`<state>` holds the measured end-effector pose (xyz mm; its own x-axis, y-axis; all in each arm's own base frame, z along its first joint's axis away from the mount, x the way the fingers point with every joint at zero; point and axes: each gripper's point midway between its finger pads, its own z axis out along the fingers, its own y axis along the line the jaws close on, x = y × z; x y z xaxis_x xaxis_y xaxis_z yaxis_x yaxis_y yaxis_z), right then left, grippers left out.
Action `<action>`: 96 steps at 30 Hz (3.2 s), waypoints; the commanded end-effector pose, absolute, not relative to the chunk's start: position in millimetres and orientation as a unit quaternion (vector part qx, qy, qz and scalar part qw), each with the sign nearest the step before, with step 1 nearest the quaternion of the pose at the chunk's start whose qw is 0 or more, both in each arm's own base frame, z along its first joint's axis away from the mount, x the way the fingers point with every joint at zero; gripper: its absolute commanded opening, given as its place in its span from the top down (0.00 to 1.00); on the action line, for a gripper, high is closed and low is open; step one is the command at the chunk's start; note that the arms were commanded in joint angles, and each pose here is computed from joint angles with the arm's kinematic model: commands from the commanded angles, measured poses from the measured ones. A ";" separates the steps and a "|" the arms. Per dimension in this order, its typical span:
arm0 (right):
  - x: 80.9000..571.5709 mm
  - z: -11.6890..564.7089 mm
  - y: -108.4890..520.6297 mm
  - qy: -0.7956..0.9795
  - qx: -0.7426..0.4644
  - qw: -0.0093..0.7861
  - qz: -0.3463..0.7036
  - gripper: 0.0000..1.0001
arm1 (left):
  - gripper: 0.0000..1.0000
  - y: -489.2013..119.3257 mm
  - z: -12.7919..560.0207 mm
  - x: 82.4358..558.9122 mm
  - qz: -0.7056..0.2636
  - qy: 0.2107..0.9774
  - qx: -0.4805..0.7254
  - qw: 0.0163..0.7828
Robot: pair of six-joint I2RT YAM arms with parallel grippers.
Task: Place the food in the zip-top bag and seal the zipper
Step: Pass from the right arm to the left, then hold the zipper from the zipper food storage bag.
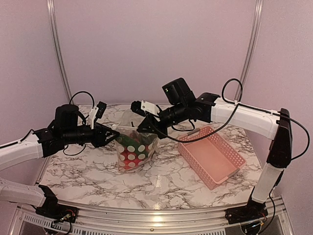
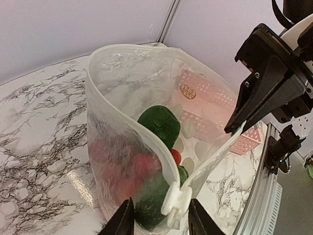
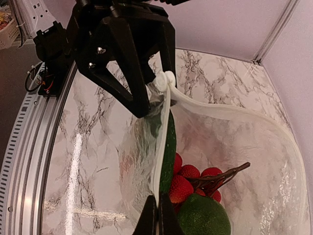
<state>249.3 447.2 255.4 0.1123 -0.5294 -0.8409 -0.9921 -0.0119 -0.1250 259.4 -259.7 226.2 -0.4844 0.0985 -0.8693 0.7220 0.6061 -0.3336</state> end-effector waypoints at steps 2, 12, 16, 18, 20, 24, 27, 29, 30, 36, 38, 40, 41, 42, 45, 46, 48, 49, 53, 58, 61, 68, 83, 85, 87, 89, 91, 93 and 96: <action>251.9 262.6 449.0 0.591 -0.639 0.389 0.303 1.00 | 0.63 -255.2 218.8 261.6 -0.343 0.783 0.266 0.444; 251.8 259.4 448.3 0.592 -0.641 0.386 0.301 1.00 | 0.73 -250.4 228.1 268.5 -0.329 0.778 0.257 0.470; 252.1 258.1 449.1 0.592 -0.641 0.384 0.302 1.00 | 0.76 -251.7 235.3 270.2 -0.332 0.773 0.256 0.477; 252.7 257.1 449.3 0.593 -0.640 0.384 0.301 1.00 | 0.75 -252.1 238.5 270.7 -0.333 0.770 0.256 0.481; 253.1 256.9 449.6 0.594 -0.640 0.383 0.301 1.00 | 0.75 -252.5 240.1 271.3 -0.334 0.768 0.256 0.483; 253.2 256.4 450.1 0.595 -0.639 0.383 0.302 1.00 | 0.72 -252.8 241.8 272.4 -0.334 0.766 0.255 0.486; 253.5 256.1 449.7 0.595 -0.639 0.382 0.301 1.00 | 0.69 -252.8 243.3 273.7 -0.333 0.765 0.254 0.490; 253.3 256.8 449.7 0.595 -0.639 0.383 0.301 1.00 | 0.71 -253.3 243.1 274.1 -0.333 0.764 0.255 0.490; 253.1 256.2 449.6 0.595 -0.640 0.383 0.301 1.00 | 0.72 -253.4 243.1 274.0 -0.333 0.764 0.255 0.490; 253.3 254.6 449.0 0.597 -0.640 0.381 0.299 1.00 | 0.80 -254.3 248.4 274.8 -0.336 0.759 0.256 0.496; 253.2 253.5 449.4 0.597 -0.640 0.380 0.300 1.00 | 0.84 -256.3 251.4 274.6 -0.340 0.755 0.258 0.498; 254.4 250.4 449.7 0.599 -0.640 0.378 0.298 1.00 | 0.89 -257.8 253.8 274.9 -0.344 0.752 0.259 0.499; 255.5 249.5 449.6 0.600 -0.640 0.378 0.296 0.99 | 0.92 -257.9 254.2 275.5 -0.344 0.752 0.259 0.500; 257.1 248.2 449.8 0.602 -0.639 0.378 0.293 0.96 | 0.94 -258.1 254.1 275.6 -0.343 0.753 0.260 0.499; 258.4 254.6 452.6 0.596 -0.643 0.382 0.292 0.83 | 0.98 -256.7 257.1 276.1 -0.337 0.753 0.262 0.501; 257.8 261.7 454.7 0.589 -0.647 0.385 0.295 0.77 | 0.98 -255.4 257.5 276.0 -0.332 0.754 0.263 0.502; 256.2 275.8 461.4 0.572 -0.656 0.392 0.298 0.70 | 0.99 -251.2 260.3 275.7 -0.321 0.753 0.265 0.510; 254.8 283.3 465.7 0.563 -0.660 0.397 0.299 0.69 | 1.00 -248.8 261.1 274.9 -0.315 0.753 0.266 0.513; 249.3 296.2 485.2 0.539 -0.671 0.409 0.303 0.68 | 1.00 -241.4 262.7 273.7 -0.292 0.753 0.272 0.524; 244.2 290.9 509.7 0.530 -0.676 0.406 0.312 0.62 | 1.00 -238.7 265.0 271.7 -0.285 0.751 0.276 0.528; 243.2 289.8 520.7 0.527 -0.673 0.410 0.316 0.53 | 1.00 -235.7 265.7 269.9 -0.277 0.750 0.278 0.533; 253.1 286.8 536.6 0.540 -0.656 0.414 0.326 0.52 | 1.00 -229.2 267.8 265.1 -0.268 0.746 0.277 0.543; 251.1 320.4 541.0 0.511 -0.656 0.443 0.335 0.58 | 1.00 -219.9 255.6 260.2 -0.247 0.751 0.277 0.547; 252.5 317.7 545.9 0.516 -0.651 0.438 0.344 0.57 | 1.00 -219.4 258.3 259.1 -0.239 0.744 0.288 0.553; 254.4 311.2 551.0 0.522 -0.649 0.428 0.350 0.57 | 1.00 -219.2 259.5 258.0 -0.237 0.742 0.293 0.554; 254.6 304.8 555.1 0.523 -0.650 0.421 0.356 0.57 | 1.00 -219.2 258.0 256.7 -0.235 0.743 0.299 0.551; 254.7 303.5 556.6 0.524 -0.648 0.420 0.359 0.57 | 1.00 -219.2 257.6 256.0 -0.233 0.742 0.303 0.551; 255.0 299.4 557.9 0.523 -0.650 0.417 0.361 0.58 | 1.00 -219.0 258.6 255.6 -0.231 0.740 0.305 0.553; 252.2 295.1 558.1 0.521 -0.655 0.409 0.364 0.59 | 1.00 -218.3 259.1 255.5 -0.229 0.739 0.306 0.555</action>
<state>258.5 553.2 293.6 0.1998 -0.3980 -0.8954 -0.9797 -0.0954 -0.1762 258.9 -220.4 251.8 -0.2330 0.1899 -0.9537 0.7006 0.7130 -0.0292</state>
